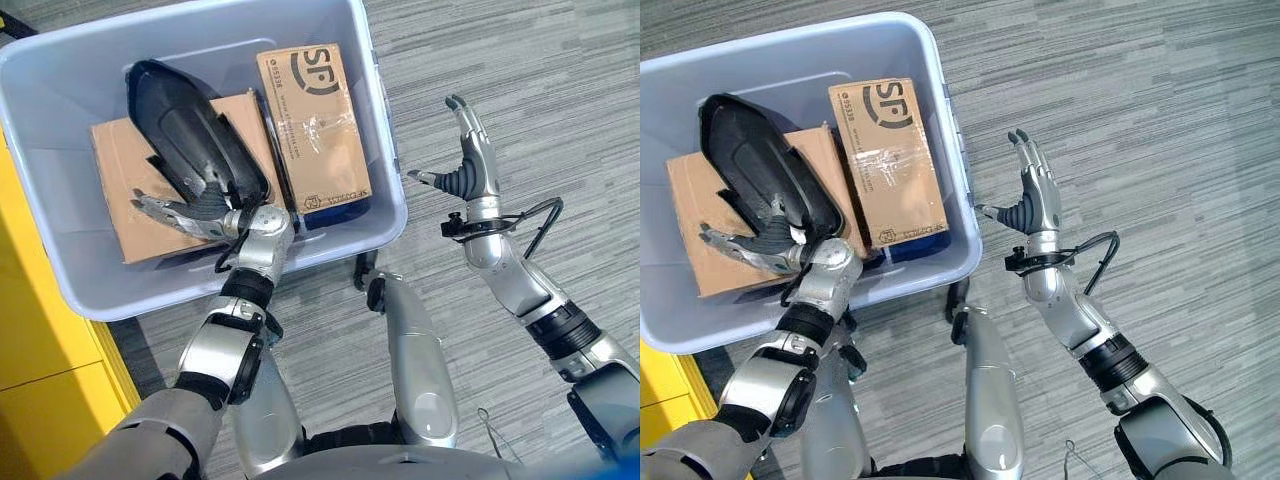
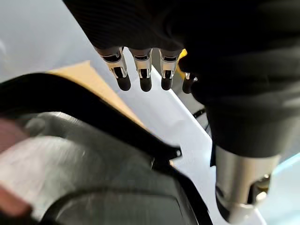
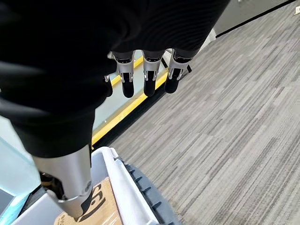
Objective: Move parts from the plastic box to the shelf.
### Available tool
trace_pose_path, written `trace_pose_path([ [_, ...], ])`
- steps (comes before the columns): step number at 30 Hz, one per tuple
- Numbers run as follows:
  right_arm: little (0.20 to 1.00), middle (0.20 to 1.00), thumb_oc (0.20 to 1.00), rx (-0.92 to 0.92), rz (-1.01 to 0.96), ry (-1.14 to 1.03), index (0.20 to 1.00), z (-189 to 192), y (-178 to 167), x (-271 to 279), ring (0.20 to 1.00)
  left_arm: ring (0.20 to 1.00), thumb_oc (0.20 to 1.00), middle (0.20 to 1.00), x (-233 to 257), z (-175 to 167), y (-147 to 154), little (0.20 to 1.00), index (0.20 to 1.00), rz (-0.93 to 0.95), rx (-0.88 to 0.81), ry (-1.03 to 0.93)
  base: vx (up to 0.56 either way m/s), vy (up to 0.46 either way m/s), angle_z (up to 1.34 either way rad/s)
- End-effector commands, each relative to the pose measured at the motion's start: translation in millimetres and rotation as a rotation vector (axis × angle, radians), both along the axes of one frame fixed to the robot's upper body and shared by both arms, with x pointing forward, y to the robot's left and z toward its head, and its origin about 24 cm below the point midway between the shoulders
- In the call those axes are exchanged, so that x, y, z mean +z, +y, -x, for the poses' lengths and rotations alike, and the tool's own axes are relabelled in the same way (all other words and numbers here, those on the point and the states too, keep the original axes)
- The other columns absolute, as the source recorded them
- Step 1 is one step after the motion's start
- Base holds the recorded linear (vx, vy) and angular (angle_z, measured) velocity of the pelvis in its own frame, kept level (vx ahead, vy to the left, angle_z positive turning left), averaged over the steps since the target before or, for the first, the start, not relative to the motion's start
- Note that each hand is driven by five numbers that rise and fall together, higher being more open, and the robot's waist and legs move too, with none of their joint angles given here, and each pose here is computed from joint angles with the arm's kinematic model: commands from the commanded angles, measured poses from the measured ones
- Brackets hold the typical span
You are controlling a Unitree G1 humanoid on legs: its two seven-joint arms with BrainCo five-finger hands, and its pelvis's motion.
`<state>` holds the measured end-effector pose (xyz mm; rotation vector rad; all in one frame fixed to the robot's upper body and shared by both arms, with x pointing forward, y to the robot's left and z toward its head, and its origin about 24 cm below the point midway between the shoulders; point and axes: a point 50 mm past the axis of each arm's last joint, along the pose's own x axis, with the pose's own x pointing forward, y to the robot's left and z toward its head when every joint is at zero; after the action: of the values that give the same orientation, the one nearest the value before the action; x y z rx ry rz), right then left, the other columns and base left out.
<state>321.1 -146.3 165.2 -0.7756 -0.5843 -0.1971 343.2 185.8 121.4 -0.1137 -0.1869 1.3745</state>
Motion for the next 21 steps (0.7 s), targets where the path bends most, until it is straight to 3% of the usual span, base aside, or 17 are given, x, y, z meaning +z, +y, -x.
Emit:
trace_pose_path([
  [1,1.0,1.0,1.0,-0.016,-0.024,-0.044,1.0,0.0,-6.0,12.4,1.0,1.0,1.0,1.0,18.7,-4.3,1.9,1.0,1.0,-0.12,-0.028,-0.037,0.04,-0.048,0.02],
  [7,1.0,1.0,1.0,-0.007,-0.025,-0.01,1.0,-0.9,-5.7,7.0,1.0,1.0,1.0,1.0,1.7,-8.1,6.2,1.0,1.0,0.011,-0.045,0.069,0.02,-0.029,0.0],
  [9,1.0,1.0,1.0,-0.003,-0.02,-0.007,1.0,-0.9,-5.8,7.7,1.0,1.0,1.0,1.0,-9.9,-7.5,8.7,1.0,1.0,0.172,-0.026,0.091,0.0,0.0,0.0],
  [10,1.0,1.0,1.0,0.003,-0.019,0.003,1.0,-1.9,-4.6,8.9,1.0,1.0,1.0,1.0,-20.5,-2.8,15.5,1.0,1.0,0.246,0.071,0.123,0.0,0.0,0.0],
  [16,1.0,1.0,1.0,0.021,-0.015,0.014,1.0,-2.0,-0.1,9.8,1.0,1.0,1.0,1.0,-16.6,0.8,42.0,1.0,1.0,0.277,0.249,0.114,0.0,0.0,0.0],
  [21,1.0,1.0,1.0,0.019,-0.027,0.028,1.0,-4.0,2.8,5.0,1.0,1.0,1.0,1.0,-21.9,3.9,49.5,1.0,1.0,0.284,0.281,0.138,0.01,-0.029,0.04],
])
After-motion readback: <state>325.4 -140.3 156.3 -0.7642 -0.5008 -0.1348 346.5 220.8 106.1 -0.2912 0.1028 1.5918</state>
